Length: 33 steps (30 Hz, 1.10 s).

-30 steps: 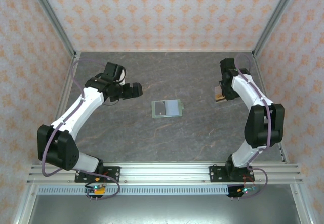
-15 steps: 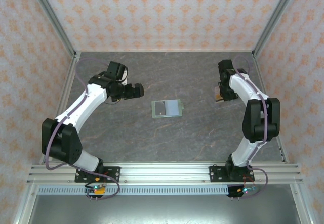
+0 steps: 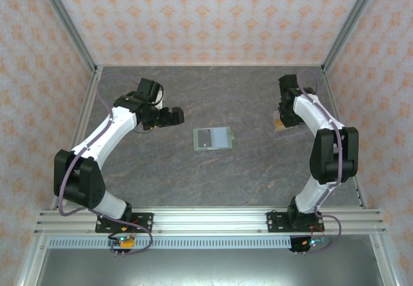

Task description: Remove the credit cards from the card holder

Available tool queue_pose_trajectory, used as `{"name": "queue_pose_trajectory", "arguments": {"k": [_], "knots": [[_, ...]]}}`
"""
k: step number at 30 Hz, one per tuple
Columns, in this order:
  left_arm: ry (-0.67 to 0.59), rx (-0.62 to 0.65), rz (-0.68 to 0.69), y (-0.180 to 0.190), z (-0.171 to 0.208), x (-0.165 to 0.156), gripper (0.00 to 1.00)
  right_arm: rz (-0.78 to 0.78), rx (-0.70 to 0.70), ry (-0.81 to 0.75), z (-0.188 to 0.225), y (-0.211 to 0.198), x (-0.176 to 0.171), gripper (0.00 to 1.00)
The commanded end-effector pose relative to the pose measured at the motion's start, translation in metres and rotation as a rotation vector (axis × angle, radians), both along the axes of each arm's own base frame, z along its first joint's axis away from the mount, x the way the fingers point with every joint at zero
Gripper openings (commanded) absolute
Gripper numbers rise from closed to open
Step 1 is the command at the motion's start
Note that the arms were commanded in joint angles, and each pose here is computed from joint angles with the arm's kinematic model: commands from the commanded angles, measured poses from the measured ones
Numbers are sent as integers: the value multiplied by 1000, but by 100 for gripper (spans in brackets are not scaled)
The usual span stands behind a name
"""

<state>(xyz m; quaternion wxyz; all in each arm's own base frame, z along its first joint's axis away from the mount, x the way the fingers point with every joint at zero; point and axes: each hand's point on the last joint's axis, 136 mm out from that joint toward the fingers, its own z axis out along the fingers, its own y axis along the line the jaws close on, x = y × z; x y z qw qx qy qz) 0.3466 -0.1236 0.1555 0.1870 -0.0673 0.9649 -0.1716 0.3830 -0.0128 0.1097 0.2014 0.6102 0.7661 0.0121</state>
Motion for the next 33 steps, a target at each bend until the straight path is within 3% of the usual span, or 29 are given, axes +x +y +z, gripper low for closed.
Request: {"name": "queue_pose_trajectory", "arguments": {"k": [1,9,16,22,27,33], "knots": [[6,-7,17,2,1,0,100,78,-45,-33,27,4,-12,40],[23,-8,136,10,-18,3,100,412,-150,-13,35,71,-19,51],[48,-81,238,6,-38,3,100,873,-123,-24,13,189,-13,57],[55,-111,277,5,-50,2,100,1260,-69,14,-13,285,-34,57],[51,-121,288,5,-57,2,100,1415,-63,77,-33,316,-49,57],[49,-167,267,-3,-60,3,98,1480,-75,193,-60,317,-54,53]]}}
